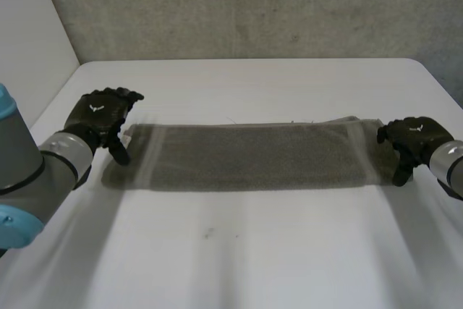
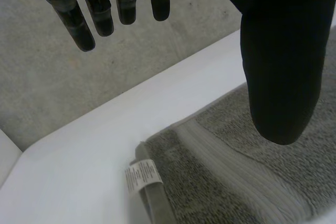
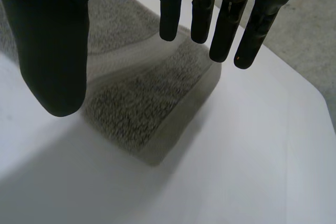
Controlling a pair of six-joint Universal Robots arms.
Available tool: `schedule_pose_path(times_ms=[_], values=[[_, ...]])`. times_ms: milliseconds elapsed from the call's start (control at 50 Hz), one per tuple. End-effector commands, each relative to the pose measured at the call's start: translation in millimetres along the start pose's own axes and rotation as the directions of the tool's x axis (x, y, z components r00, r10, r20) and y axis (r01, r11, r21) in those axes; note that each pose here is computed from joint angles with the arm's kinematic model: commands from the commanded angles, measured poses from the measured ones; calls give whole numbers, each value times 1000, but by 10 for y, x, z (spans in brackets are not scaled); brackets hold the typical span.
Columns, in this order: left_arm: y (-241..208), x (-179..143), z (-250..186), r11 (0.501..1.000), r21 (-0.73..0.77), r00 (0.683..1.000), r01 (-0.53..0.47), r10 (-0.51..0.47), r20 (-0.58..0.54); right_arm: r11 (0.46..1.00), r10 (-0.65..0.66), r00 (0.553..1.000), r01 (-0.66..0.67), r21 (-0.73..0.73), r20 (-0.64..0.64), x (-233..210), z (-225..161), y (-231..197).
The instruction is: Fold the towel.
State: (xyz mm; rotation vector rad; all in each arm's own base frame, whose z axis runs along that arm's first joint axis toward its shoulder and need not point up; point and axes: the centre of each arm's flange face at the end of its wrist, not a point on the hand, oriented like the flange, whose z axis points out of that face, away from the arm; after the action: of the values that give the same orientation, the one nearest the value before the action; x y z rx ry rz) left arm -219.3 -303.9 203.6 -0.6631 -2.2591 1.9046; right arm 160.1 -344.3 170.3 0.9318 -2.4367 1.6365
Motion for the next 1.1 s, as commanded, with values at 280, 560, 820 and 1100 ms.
schedule_pose_path(times_ms=[280,560,820,1100], values=[[169,60,-19,1000,-16,1000,2,-2,-12,999,-17,999,19,37,-41,29,363,485],[193,42,-42,1000,-26,1000,5,-5,-7,995,-103,927,90,-53,-361,734,292,436],[180,34,-42,1000,-22,1000,4,-4,-4,972,-203,870,234,14,-449,888,209,-62],[179,35,-49,1000,-22,1000,4,-4,-4,789,-347,937,321,524,-51,-1308,-142,-1185]])
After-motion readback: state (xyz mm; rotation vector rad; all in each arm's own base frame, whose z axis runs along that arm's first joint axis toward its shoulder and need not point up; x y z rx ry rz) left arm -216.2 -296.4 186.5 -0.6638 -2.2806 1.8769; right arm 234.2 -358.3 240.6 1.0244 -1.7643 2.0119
